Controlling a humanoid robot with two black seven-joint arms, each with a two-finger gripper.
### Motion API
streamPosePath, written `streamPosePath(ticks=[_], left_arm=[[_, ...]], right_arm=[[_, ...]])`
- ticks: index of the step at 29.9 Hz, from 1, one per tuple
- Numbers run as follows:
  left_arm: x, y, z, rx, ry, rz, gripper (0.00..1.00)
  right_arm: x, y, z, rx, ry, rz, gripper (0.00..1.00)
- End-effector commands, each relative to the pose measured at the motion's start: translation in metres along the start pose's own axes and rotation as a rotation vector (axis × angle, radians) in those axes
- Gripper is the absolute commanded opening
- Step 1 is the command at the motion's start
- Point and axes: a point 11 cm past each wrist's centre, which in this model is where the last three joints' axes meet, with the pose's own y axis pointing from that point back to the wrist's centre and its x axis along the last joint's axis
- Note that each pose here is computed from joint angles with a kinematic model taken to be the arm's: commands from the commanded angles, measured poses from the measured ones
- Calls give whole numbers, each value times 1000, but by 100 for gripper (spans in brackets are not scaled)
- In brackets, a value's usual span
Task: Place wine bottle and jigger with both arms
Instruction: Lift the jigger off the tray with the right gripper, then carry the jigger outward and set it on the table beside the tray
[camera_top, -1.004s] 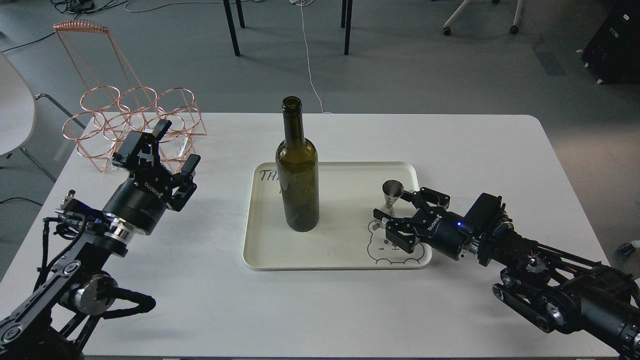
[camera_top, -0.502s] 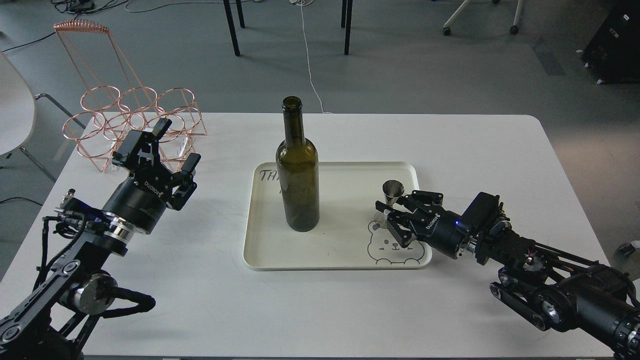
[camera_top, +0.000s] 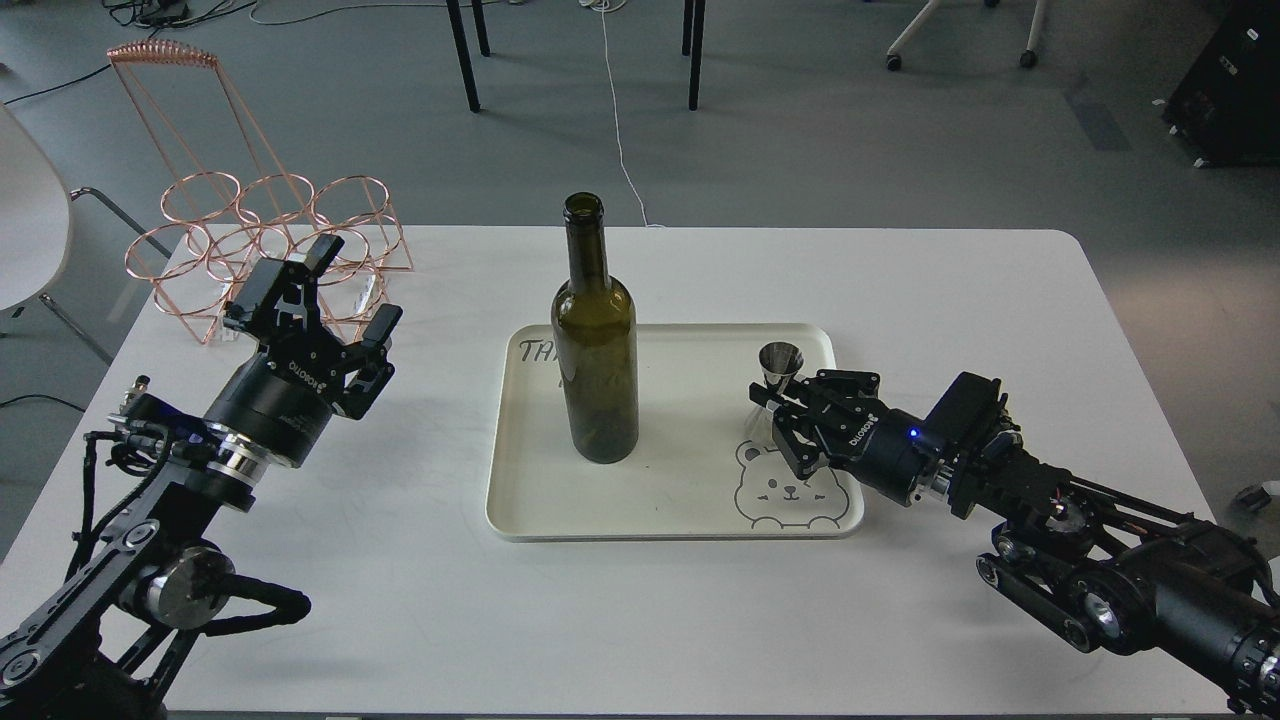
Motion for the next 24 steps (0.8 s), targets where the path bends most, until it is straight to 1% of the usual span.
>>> streamPosePath(ticks=[1,4,9,17,20,24], left_arm=[[-1,0,0,-1,2,-2,98],[-1,0,0,-2,2,-4,98],[-3,-1,2,-8,3,-8,98],[-6,-2,3,-12,7,-14,98],[-8,-3,5,-19,6,-22,98],[-10,-3,7,-23,6,-28,98]], right_arm=[[20,12,26,-70,16,48,23],[31,28,49,-153,2,88,23],[25,70,79,-287,-61,94,23],[-15,139,116,-513,-113,9,24],[-21,150,124,-570,-143,10,24],[-24,156,126,-590,-147,0,24]])
